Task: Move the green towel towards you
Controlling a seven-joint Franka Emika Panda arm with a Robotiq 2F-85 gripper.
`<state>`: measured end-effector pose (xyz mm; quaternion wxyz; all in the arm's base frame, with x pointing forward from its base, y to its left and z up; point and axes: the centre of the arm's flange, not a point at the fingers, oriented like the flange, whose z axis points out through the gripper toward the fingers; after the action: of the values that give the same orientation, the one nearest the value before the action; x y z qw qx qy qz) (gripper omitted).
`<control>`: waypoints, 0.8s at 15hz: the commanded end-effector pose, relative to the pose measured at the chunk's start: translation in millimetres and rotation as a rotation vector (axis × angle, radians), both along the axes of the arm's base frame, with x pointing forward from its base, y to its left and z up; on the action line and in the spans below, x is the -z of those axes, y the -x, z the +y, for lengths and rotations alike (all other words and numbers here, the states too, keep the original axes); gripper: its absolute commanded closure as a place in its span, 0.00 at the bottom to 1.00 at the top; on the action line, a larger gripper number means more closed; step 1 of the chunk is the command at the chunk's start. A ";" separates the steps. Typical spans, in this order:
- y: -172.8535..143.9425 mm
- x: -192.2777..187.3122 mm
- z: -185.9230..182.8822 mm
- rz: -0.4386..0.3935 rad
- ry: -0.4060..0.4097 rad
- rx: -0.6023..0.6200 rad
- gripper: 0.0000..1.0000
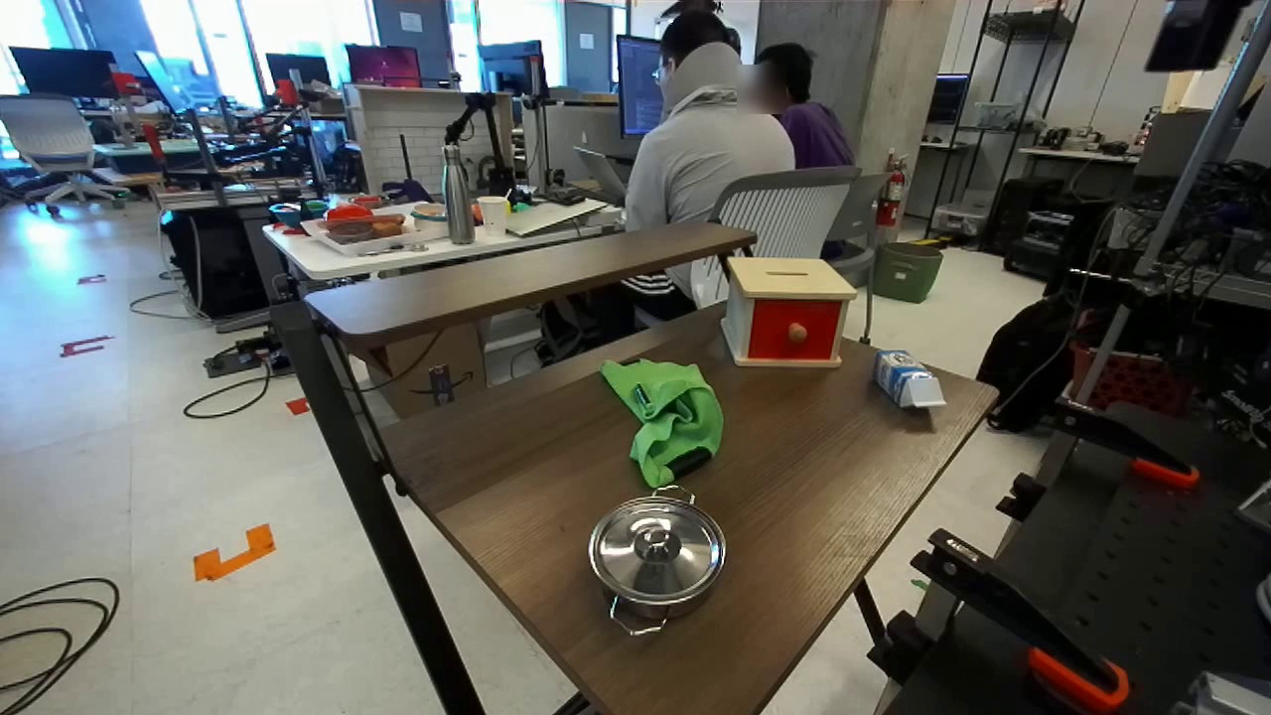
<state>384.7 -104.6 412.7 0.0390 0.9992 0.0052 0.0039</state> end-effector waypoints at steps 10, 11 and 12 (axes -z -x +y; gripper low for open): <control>-149.5 141.0 134.8 -0.155 -0.019 -0.240 0.00; -161.2 152.3 142.3 -0.153 -0.021 -0.253 0.00; -171.7 161.9 148.8 -0.145 -0.023 -0.263 0.00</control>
<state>510.8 27.7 278.3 0.0334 0.9888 0.1228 0.0780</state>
